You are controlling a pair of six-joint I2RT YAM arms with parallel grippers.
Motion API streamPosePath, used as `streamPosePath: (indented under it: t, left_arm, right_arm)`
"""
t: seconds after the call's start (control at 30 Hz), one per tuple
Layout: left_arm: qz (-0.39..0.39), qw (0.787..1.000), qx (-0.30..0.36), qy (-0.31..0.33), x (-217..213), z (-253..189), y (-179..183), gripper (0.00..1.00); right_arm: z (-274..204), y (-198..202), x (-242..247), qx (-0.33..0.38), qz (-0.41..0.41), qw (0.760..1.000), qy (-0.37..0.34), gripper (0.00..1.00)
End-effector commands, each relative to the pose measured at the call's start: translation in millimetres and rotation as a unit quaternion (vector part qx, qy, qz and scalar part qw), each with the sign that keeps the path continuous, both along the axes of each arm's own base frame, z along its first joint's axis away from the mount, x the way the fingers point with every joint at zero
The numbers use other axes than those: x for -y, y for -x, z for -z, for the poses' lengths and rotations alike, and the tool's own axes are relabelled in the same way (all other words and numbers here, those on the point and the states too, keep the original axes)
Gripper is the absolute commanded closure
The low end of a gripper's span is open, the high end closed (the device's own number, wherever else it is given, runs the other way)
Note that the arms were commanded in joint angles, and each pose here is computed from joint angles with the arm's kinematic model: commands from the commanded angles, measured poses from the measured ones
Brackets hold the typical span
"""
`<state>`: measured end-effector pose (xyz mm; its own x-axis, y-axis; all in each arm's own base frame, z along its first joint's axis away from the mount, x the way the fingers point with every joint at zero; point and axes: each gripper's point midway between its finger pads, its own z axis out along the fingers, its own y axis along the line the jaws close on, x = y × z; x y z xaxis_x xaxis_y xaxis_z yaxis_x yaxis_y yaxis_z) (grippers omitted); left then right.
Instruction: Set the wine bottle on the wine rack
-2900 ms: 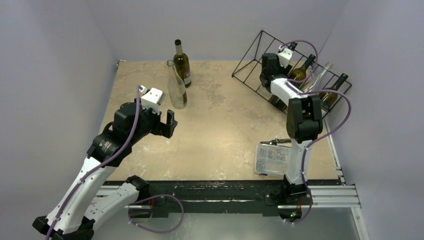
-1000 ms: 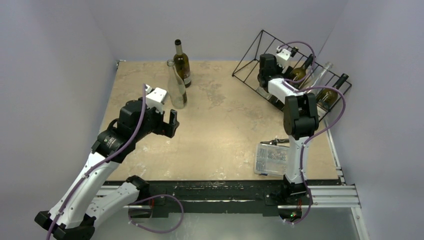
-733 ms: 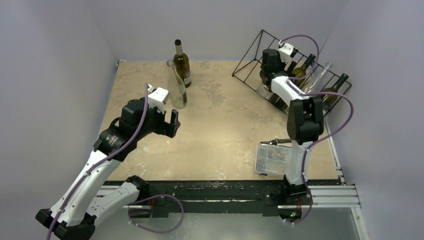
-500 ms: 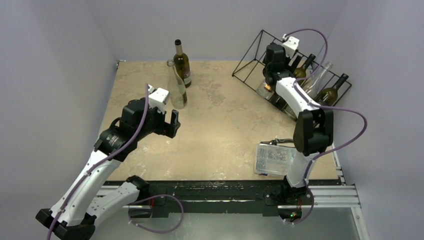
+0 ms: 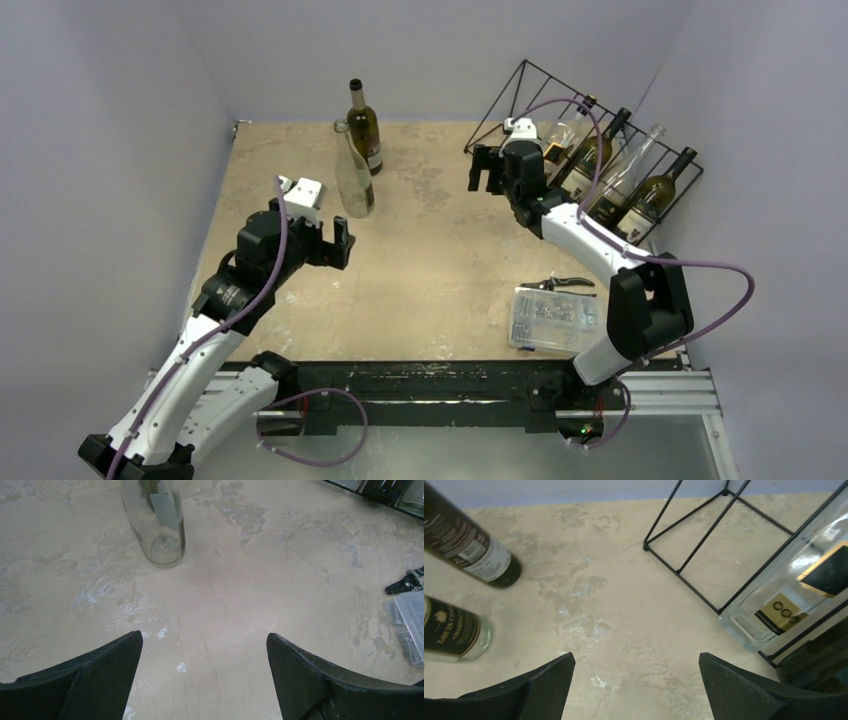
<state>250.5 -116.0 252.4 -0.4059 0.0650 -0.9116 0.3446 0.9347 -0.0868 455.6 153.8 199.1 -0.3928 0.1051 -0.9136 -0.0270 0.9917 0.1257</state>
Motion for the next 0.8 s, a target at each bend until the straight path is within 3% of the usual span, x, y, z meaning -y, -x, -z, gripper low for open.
streamPosePath:
  t: [0.0,0.17,0.43,0.77]
  left_arm:
    - [-0.041,0.995,0.082,0.037,-8.8,-31.2,-14.6,0.05]
    - [-0.112,0.986,0.103,0.072,-25.3,-40.0,-22.3,0.03]
    - [-0.204,0.970,0.062,0.118,-29.0,-43.8,-52.2,0.00]
    - [-0.146,0.978,0.091,0.115,11.3,-88.3,-106.9,0.00]
  right_arm:
    - [-25.2,14.3,-35.8,0.034,-0.119,0.991,-0.057,0.01]
    - [-41.1,26.9,-51.4,0.040,-0.161,0.981,-0.096,0.01]
    - [-58.6,49.3,-65.8,0.069,-0.197,0.963,-0.170,0.01]
    - [-11.7,40.0,-87.6,0.007,-0.207,0.954,-0.218,0.01]
